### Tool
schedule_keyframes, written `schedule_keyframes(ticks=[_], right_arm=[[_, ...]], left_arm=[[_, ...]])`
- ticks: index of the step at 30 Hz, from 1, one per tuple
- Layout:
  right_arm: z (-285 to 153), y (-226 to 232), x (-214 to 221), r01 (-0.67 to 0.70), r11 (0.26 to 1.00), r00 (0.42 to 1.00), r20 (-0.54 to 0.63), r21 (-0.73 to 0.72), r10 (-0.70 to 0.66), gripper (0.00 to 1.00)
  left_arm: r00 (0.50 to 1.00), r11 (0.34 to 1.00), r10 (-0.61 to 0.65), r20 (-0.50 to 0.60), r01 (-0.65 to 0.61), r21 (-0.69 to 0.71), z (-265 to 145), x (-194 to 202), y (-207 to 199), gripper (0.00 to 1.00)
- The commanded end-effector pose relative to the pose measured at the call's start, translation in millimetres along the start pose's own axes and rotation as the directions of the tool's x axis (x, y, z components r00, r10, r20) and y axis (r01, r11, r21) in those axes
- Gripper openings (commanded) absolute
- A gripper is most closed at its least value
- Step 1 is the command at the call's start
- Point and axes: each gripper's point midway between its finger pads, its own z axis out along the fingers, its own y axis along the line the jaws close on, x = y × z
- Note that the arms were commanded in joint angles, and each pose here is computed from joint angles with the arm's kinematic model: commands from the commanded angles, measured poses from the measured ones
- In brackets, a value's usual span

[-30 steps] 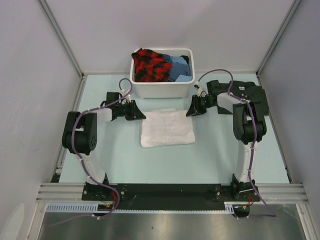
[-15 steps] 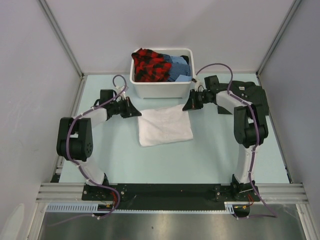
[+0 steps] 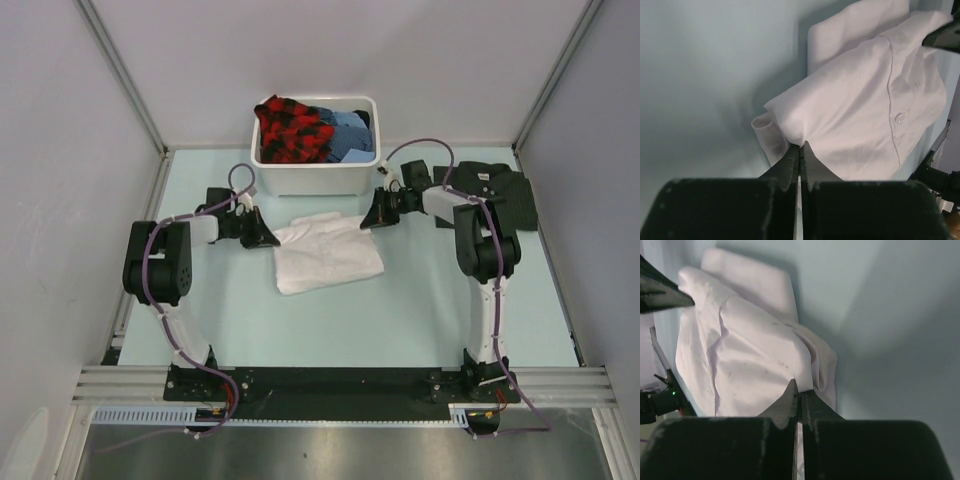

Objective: Fold and stack the long sleeve shirts
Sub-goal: Fold the shirt

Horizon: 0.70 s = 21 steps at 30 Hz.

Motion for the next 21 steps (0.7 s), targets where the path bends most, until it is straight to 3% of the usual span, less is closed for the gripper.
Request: schedule_keyframes(ticks=[1, 5, 8, 11, 16, 21], right_arm=[[-17.0, 16.0, 22.9, -0.059, 0.998, 0.998, 0.023, 0.003, 0.059, 0.00], [-23.5, 28.7, 57.4, -0.139, 0.990, 0.990, -0.020, -0.013, 0.139, 0.00], [-28.5, 47.0, 74.9, -0.128, 0.991, 0.991, -0.040, -0.027, 0.127, 0.00], [-35.3, 51.8, 56.5, -0.078, 0.996, 0.997, 0.010, -0.030, 0.079, 0.00], [-50.5, 52.2, 9.7, -0.063, 0.997, 0.992, 0.107, -0.033, 0.067, 0.00], [-25.1, 30.3, 15.3, -0.082, 0.996, 0.992, 0.090, -0.025, 0.084, 0.00]], left_arm=[[0.999, 0.998, 0.041, -0.016, -0.041, -0.041, -1.5, -5.8, 5.8, 0.00], [0.993, 0.996, 0.082, -0.087, -0.086, -0.039, 12.3, -4.3, 1.7, 0.00], [0.988, 0.992, 0.118, -0.103, -0.121, -0.022, 14.9, -5.2, -1.1, 0.00], [0.985, 0.988, 0.155, -0.079, -0.153, 0.027, 8.9, -10.3, -11.5, 0.00], [0.983, 0.976, 0.173, 0.067, -0.180, 0.120, -25.4, -33.4, -41.5, 0.00], [0.997, 0.993, 0.076, -0.008, -0.075, 0.087, -2.1, -24.0, -12.8, 0.03]])
